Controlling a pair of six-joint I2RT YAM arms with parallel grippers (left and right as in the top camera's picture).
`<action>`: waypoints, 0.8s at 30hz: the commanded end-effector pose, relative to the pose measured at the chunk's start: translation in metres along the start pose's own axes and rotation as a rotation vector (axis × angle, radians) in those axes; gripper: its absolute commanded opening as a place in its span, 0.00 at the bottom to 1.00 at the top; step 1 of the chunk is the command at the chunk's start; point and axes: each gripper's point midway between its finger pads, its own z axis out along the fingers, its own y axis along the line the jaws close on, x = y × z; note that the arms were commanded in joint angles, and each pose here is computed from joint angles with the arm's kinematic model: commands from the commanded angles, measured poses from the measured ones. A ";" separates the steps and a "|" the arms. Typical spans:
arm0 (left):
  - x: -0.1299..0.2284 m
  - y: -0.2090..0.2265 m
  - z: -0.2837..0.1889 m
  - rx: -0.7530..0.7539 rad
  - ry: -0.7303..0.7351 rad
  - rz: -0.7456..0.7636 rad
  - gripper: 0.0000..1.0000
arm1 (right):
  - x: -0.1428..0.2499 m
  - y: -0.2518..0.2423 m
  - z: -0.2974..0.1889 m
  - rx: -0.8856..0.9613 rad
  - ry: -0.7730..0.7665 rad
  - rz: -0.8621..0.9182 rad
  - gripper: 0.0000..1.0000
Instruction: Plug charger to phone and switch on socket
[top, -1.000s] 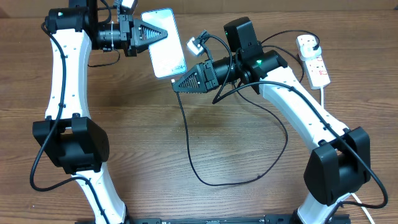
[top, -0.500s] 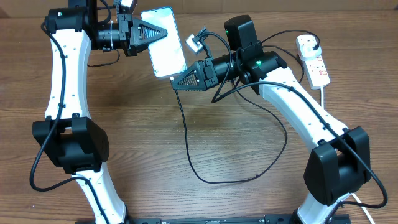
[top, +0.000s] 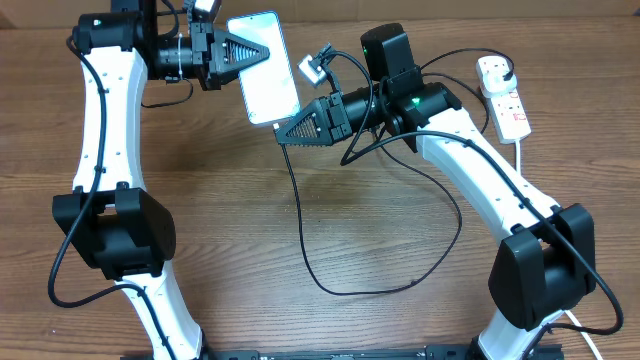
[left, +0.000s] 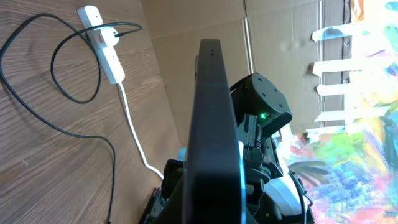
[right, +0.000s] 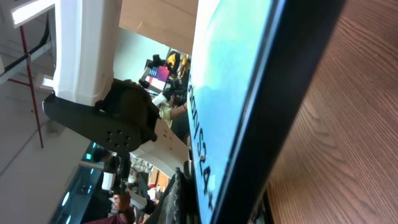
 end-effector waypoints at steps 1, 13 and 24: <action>0.001 -0.017 0.002 0.059 0.007 0.007 0.04 | -0.001 -0.004 0.000 0.011 -0.007 0.020 0.04; 0.002 -0.017 0.002 0.059 0.007 0.000 0.04 | -0.011 -0.009 -0.017 0.030 -0.050 0.038 0.04; 0.002 -0.017 0.002 0.059 0.007 0.000 0.04 | -0.013 -0.012 -0.017 0.046 -0.060 0.046 0.04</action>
